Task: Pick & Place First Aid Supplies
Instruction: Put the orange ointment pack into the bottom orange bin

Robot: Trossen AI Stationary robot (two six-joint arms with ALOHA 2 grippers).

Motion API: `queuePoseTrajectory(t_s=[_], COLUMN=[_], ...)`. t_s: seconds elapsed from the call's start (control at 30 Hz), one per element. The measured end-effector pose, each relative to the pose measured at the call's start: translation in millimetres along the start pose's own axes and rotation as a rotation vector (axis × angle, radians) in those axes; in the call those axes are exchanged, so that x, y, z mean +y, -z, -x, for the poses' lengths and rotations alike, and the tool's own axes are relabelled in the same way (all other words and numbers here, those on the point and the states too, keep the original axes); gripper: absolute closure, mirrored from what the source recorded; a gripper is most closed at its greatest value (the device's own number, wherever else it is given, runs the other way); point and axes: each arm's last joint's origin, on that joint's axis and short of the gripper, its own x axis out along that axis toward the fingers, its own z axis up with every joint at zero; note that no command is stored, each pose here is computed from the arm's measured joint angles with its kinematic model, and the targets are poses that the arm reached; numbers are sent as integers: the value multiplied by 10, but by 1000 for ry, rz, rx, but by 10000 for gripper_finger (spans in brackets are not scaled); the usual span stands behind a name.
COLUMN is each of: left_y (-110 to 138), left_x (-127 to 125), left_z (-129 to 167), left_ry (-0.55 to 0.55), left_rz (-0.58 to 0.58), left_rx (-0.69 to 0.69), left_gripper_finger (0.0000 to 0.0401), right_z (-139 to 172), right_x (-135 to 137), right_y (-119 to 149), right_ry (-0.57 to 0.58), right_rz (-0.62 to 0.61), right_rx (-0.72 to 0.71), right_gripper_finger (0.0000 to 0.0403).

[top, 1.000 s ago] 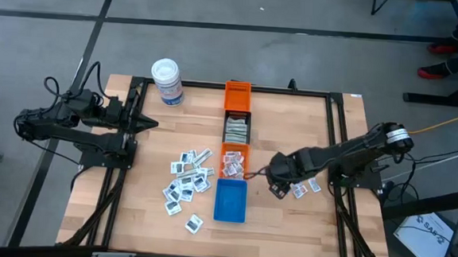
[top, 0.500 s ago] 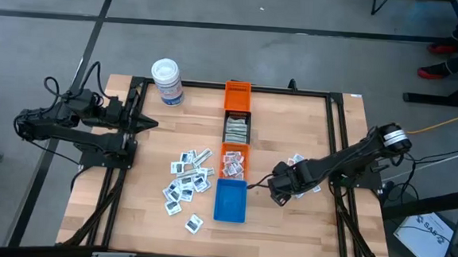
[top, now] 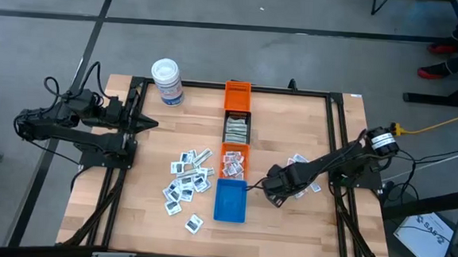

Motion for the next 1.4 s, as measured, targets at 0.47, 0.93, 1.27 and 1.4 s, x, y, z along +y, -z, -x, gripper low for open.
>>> queuePoseTrajectory(t_s=[0.47,0.93,1.27,1.4], left_y=[0,0,0,0], left_x=[0,0,0,0], left_z=[-1,0,0,-1], left_ry=[0,1,0,0], left_rz=[0,0,0,0], left_rx=[0,0,0,0], left_gripper_finger=[389,390,391,388], right_z=[26,75,101,102], right_x=[-2,47,64,70], right_y=[-35,-63,-84,-87], right_ry=[-42,-80,-77,-83], right_rz=[-2,-3,-4,-7], right_rx=[-3,5,-20,-23], right_gripper_finger=[308,362,350,318])
